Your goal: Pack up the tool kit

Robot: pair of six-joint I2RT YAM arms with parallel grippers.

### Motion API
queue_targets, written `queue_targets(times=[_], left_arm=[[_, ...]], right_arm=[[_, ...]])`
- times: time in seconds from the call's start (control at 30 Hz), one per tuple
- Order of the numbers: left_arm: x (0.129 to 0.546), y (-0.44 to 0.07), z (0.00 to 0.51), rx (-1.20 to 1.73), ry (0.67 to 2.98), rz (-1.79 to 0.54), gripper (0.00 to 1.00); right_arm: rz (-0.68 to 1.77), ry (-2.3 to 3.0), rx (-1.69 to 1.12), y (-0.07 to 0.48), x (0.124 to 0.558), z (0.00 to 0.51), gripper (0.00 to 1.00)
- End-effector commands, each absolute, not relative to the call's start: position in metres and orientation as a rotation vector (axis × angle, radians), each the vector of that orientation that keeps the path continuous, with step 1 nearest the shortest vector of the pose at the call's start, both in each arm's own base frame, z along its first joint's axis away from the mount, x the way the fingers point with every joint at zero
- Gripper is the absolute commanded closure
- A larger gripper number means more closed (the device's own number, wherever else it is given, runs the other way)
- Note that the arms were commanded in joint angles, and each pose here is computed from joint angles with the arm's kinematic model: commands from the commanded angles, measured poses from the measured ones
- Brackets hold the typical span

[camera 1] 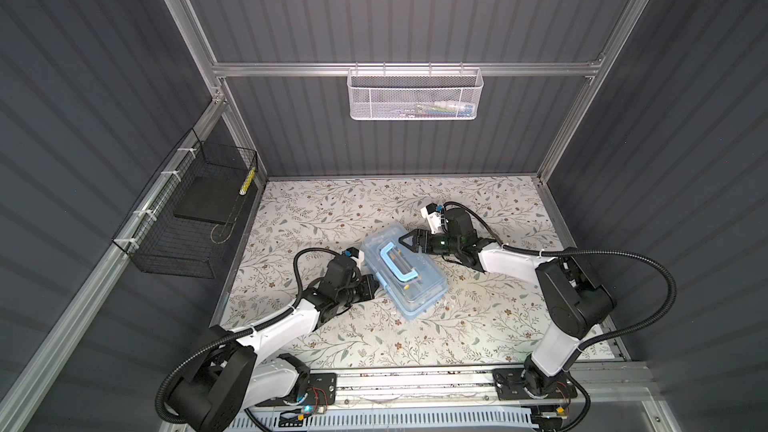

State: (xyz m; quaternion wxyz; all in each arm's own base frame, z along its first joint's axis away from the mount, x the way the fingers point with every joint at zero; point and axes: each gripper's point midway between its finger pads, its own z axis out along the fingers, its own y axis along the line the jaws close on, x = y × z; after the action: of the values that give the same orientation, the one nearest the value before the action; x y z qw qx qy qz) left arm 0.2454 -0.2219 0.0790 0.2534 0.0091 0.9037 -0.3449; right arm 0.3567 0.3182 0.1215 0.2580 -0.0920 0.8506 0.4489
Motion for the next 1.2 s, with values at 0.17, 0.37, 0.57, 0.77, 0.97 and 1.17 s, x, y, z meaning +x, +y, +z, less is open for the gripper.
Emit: queue_targets(times=[0.17,0.37,0.57,0.77,0.97,1.17], left_arm=[[0.282,-0.286,0.227,0.228,1.915,-1.237,1.0],[0.29,-0.293,0.244,0.267,1.885,-1.221,1.0],[0.296,-0.297,0.254,0.285,1.868,-1.211,1.0],[0.296,-0.296,0.262,0.297,1.859,-1.192,1.0],[0.29,-0.291,0.265,0.311,1.874,-1.174,1.0],[0.286,-0.29,0.268,0.309,1.87,-1.186,1.0]], right_arm=[[1.264,2.742,-0.335,0.337,0.261,0.033,0.2],[1.245,2.762,-0.359,0.338,0.254,0.029,0.2],[1.211,2.791,-0.389,0.338,0.246,0.022,0.2],[1.206,2.796,-0.392,0.338,0.245,0.021,0.2],[1.205,2.798,-0.393,0.339,0.246,0.02,0.2],[1.206,2.803,-0.39,0.339,0.246,0.018,0.19]])
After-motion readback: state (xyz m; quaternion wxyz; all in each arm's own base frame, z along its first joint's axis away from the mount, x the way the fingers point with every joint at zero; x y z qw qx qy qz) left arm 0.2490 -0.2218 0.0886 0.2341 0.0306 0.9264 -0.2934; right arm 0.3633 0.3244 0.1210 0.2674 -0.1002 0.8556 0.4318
